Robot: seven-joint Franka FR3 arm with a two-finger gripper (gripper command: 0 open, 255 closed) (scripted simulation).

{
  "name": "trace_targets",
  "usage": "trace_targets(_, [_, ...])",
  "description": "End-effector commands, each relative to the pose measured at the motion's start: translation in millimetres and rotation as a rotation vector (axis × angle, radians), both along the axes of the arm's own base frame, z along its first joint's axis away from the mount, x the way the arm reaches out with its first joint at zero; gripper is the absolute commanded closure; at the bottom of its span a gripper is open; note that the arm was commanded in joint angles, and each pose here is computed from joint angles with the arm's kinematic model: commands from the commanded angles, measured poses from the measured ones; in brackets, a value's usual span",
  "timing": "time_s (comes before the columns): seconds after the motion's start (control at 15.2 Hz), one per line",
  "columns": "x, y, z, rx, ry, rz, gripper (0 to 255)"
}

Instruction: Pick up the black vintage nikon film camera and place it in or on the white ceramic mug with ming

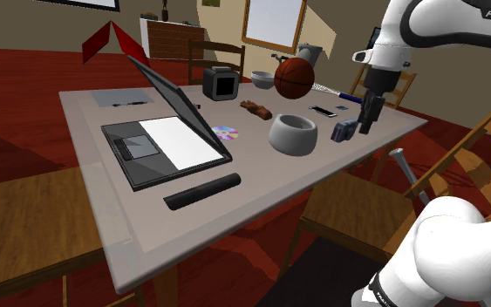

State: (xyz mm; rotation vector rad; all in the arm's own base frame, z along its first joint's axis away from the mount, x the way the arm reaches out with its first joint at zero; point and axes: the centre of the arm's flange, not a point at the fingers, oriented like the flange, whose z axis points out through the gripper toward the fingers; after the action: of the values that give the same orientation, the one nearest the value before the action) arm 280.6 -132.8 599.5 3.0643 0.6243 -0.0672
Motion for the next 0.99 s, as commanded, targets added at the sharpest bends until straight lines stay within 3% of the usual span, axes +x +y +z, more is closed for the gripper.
trace_targets(0.0, [0, -27, -7, 0.012, 0.002, 0.092, 0])
trace_targets(0.46, [23, -120, -24, 0.054, 0.005, 0.385, 0])
trace_targets(0.92, [72, -201, -45, 0.096, 0.009, 0.678, 0])
